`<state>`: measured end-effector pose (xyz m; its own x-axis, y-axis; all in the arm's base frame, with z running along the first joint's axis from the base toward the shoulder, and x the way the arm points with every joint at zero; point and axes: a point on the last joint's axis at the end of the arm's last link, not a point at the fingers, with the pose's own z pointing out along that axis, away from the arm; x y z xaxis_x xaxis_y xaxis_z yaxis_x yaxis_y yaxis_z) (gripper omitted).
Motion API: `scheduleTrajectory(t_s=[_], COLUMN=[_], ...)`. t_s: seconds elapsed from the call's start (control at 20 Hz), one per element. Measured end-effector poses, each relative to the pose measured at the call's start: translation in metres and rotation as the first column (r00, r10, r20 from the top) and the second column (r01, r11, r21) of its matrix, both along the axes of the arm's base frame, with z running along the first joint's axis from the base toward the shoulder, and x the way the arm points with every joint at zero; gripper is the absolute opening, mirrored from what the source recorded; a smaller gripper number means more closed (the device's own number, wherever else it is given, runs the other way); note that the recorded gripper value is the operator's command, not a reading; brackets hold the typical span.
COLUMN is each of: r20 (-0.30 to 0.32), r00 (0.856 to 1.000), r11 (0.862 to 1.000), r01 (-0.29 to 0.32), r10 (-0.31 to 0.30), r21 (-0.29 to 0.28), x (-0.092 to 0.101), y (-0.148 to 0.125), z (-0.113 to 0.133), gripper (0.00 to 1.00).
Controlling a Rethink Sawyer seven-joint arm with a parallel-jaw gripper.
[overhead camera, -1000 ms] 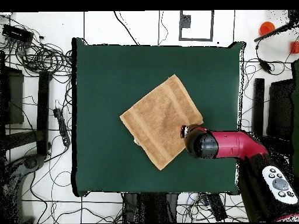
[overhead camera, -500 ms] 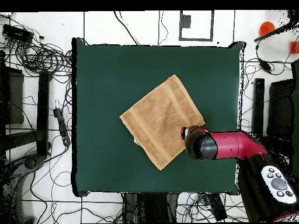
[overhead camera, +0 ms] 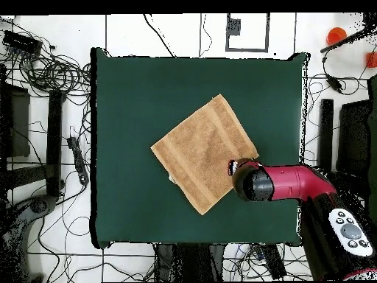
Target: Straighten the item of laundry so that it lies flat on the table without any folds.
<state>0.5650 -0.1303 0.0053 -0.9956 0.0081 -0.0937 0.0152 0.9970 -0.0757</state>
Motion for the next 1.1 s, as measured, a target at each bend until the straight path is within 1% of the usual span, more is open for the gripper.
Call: scheduleTrajectory(t_s=[0.25, 0.45, 0.6, 0.8, 1.0, 1.1], r20=[0.001, -0.001, -0.018, -0.061, -0.090, -0.091], r00=[1.000, 1.000, 0.999, 0.997, 0.996, 0.996], r11=[1.000, 1.000, 0.999, 0.996, 0.994, 0.993], r01=[-0.003, -0.015, -0.034, -0.057, -0.036, -0.026], r10=[0.003, 0.015, 0.033, 0.053, 0.027, 0.016], r21=[-0.002, -0.012, -0.030, -0.065, -0.102, -0.111], x=[0.000, 0.006, 0.011, 0.016, 0.019, 0.019], y=[0.000, 0.005, 0.013, 0.025, 0.015, 0.007], z=[0.000, 0.003, 0.008, 0.028, 0.055, 0.061], gripper=[1.00, 1.00, 1.00, 1.00, 1.00, 1.00])
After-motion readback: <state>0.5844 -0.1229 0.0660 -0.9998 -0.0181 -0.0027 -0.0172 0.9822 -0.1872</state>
